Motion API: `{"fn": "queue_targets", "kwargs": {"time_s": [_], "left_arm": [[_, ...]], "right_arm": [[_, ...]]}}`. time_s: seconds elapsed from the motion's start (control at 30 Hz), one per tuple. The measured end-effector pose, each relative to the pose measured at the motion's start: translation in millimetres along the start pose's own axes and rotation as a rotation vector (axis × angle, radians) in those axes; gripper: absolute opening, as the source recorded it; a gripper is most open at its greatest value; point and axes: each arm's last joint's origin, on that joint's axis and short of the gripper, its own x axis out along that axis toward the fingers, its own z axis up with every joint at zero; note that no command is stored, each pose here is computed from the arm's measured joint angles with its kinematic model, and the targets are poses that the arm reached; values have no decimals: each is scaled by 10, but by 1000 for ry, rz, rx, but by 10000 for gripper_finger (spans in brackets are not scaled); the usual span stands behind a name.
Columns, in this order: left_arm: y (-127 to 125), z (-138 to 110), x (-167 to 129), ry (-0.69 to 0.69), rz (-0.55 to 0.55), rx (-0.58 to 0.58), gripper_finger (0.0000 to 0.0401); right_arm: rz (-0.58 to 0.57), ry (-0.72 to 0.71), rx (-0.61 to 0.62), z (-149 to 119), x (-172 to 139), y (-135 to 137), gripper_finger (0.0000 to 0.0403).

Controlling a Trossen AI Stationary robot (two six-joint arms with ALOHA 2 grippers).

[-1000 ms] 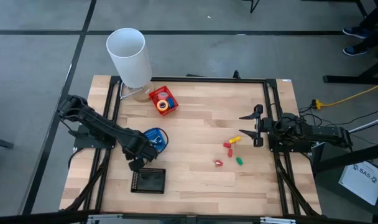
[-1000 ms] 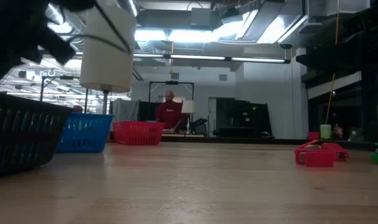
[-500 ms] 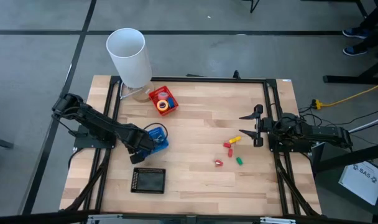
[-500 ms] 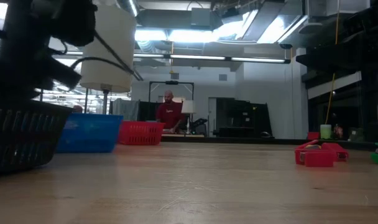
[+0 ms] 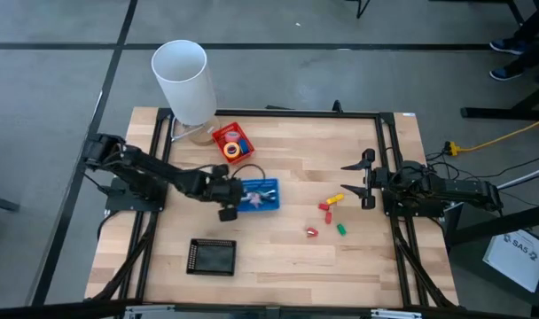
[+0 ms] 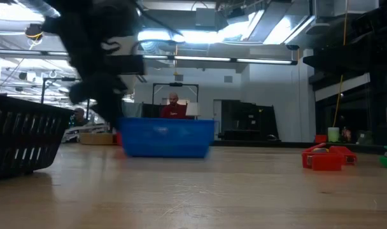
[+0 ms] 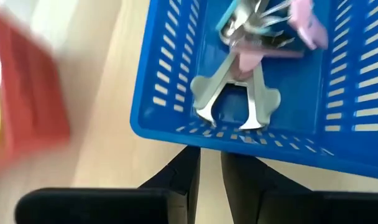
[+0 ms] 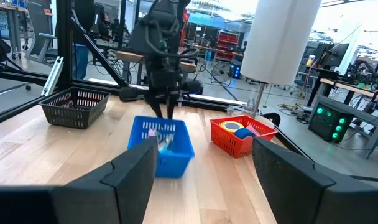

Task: Pick and place Stapler, Stapler remover, tape
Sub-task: Move the blue basket to the center of the table, then move the black basket to the bottom left of the blue basket

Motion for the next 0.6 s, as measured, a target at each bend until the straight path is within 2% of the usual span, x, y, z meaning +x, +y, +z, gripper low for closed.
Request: {"fn": "queue_targets", "kwargs": {"time_s": [0.17, 0.3, 0.4, 0.6], "left_arm": [[40, 274, 205, -147, 19, 103, 61], [67, 546, 183, -200, 39, 128, 60], [45, 680, 56, -153, -39, 145, 61], [-222, 709, -390, 71, -182, 237, 59]], "right_arm": [[0, 0, 0, -1, 0, 0, 262], [0, 0, 0, -1, 0, 0, 262], [0, 0, 0, 0, 0, 0, 262], [0, 0, 0, -1, 0, 0, 262]]}}
